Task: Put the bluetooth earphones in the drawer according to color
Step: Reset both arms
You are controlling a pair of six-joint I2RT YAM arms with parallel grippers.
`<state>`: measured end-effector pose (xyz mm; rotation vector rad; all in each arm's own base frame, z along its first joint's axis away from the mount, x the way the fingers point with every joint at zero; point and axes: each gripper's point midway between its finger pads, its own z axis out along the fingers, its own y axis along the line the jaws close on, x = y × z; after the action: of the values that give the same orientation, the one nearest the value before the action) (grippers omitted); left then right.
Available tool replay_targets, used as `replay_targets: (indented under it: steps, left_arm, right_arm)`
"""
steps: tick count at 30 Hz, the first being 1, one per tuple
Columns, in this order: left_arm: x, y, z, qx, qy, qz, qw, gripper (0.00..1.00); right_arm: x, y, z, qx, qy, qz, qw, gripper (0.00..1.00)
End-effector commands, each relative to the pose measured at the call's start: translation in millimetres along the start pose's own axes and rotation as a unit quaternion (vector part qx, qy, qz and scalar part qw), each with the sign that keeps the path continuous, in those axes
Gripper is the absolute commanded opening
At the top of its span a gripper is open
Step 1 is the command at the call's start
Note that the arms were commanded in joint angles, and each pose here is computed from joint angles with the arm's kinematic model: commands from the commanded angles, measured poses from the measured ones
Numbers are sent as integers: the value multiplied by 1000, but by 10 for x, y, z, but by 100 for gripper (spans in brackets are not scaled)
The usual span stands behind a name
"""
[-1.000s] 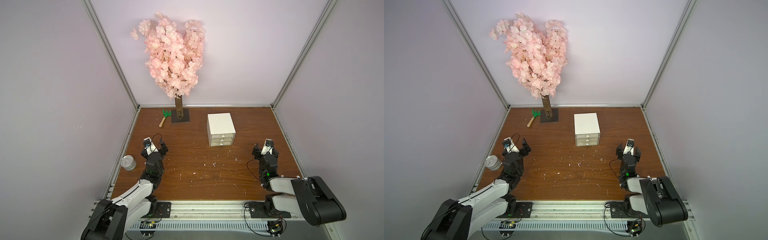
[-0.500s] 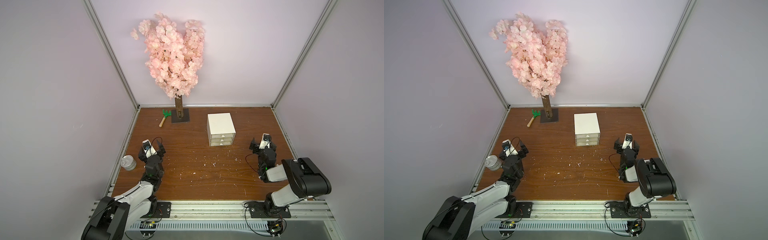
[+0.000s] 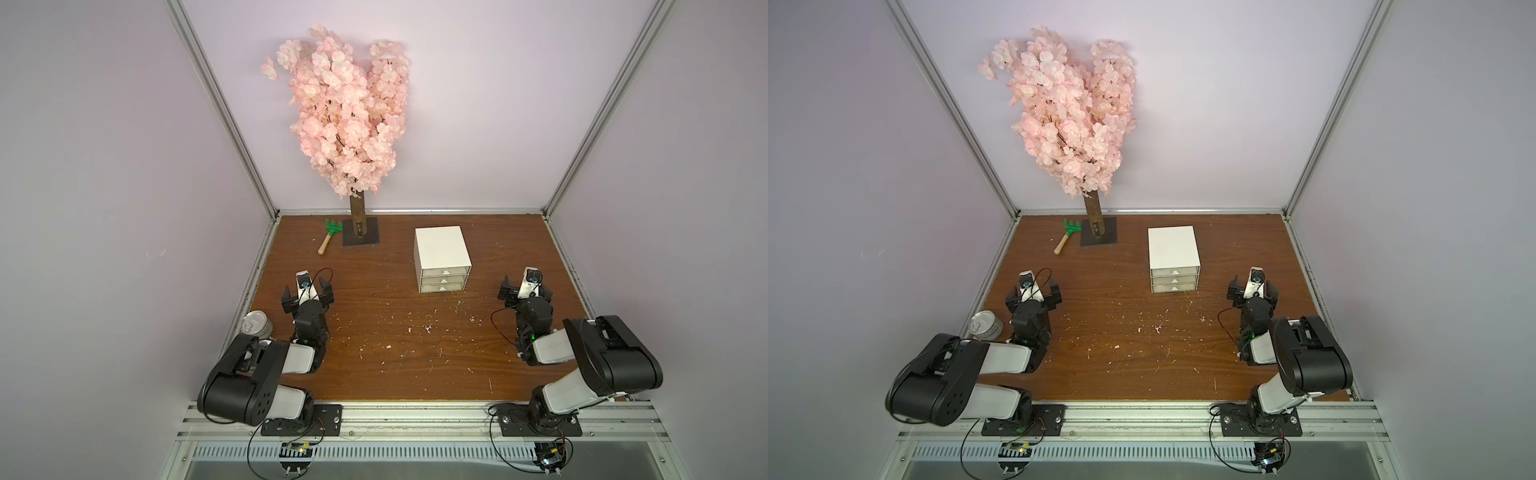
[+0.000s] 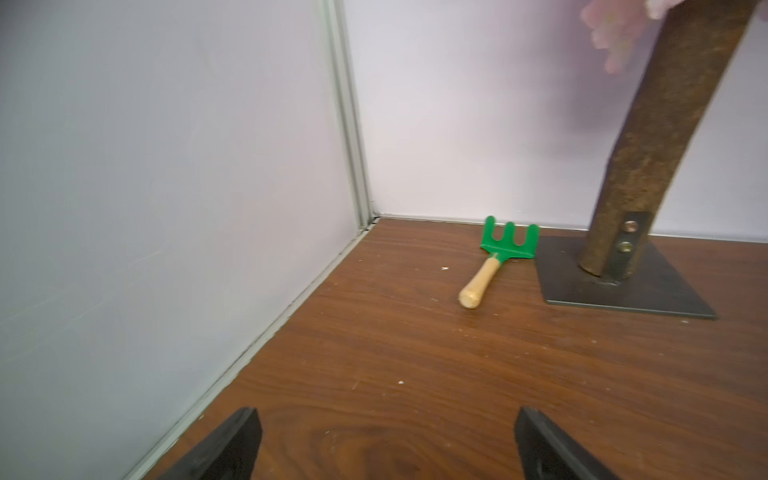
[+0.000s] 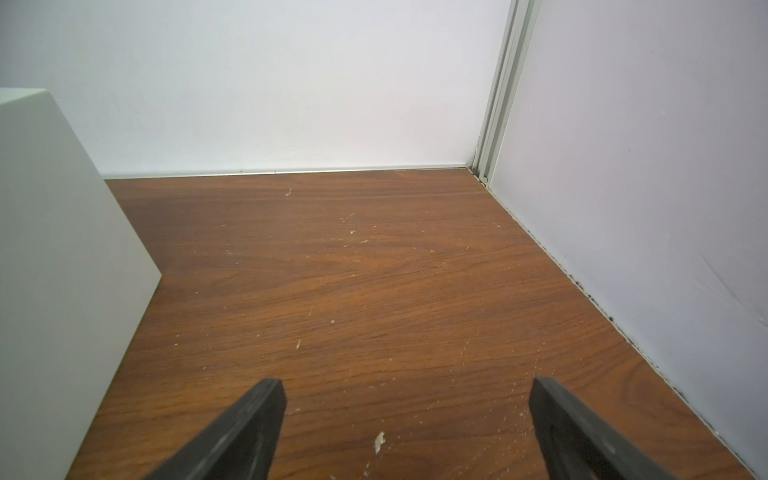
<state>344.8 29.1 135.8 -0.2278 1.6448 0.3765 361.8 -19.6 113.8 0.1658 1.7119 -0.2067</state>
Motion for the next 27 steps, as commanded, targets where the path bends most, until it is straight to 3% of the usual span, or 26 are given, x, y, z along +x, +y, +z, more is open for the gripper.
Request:
replay_targets:
  steps: [1, 5, 27]
  left_arm:
    - [-46, -122, 87, 42, -8, 14, 999, 99]
    - [33, -8, 204, 44, -1, -28, 999, 99]
    - [61, 6, 174, 45, -2, -25, 999, 99]
  right_arm:
    - [-143, 5, 5, -2, -25, 14, 1000, 99]
    - [-145, 2, 6, -2, -25, 14, 1000, 99]
    - [-153, 1, 0, -2, -28, 14, 1000, 99]
